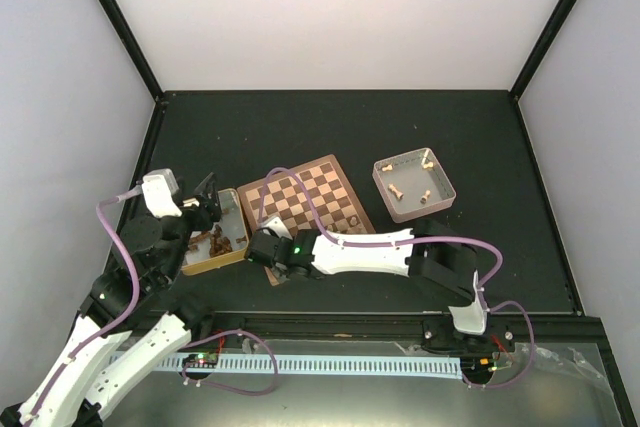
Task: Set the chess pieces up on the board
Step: Place the chess piece on the chessboard.
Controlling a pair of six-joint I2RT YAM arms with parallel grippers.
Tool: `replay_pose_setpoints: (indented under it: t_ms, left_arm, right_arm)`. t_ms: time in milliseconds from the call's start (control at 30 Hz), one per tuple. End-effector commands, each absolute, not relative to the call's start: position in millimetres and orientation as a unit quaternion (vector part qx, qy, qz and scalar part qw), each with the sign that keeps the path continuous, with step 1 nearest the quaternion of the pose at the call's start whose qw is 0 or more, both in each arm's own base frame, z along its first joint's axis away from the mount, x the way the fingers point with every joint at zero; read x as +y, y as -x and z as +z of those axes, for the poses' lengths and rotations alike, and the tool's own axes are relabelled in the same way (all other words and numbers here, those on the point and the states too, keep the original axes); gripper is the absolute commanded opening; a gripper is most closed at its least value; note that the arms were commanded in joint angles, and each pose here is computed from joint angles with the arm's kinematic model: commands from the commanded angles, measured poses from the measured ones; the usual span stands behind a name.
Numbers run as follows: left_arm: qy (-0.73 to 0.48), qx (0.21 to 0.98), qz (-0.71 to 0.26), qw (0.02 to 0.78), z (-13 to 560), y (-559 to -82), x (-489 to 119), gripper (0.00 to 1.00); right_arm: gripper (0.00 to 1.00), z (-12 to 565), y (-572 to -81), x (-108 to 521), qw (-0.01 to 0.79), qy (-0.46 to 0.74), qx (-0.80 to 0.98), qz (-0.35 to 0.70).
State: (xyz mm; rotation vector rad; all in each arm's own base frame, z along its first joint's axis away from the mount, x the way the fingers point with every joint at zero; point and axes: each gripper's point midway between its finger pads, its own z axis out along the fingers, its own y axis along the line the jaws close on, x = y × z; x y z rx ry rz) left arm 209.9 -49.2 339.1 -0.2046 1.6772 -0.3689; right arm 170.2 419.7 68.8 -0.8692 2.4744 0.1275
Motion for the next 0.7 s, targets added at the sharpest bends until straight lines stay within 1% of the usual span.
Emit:
replay_pose_setpoints:
  t_ms: [0, 233, 367, 567, 667]
  left_arm:
    - [0.094, 0.734, -0.153, 0.654, 344, -207, -43, 0.75]
    - [0.092, 0.738, -0.150, 0.651, 341, -208, -43, 0.76]
    - [0.091, 0.739, -0.150, 0.650, 340, -208, -44, 0.76]
    - [0.091, 0.739, -0.151, 0.650, 343, -207, -43, 0.77]
    - [0.088, 0.740, -0.154, 0.649, 345, -205, -44, 0.78]
  right_arm:
    - [0.12, 69, -177, 421, 0.269, 0.306, 0.913, 0.030]
    - [0.25, 71, -176, 417, 0.265, 0.304, 0.915, 0.020]
    - [0.31, 83, -178, 415, 0.271, 0.295, 0.916, 0.024]
    - [0.37, 131, -173, 423, 0.292, 0.276, 0.911, 0.096]
    - [0.41, 161, -176, 417, 0.313, 0.252, 0.907, 0.127]
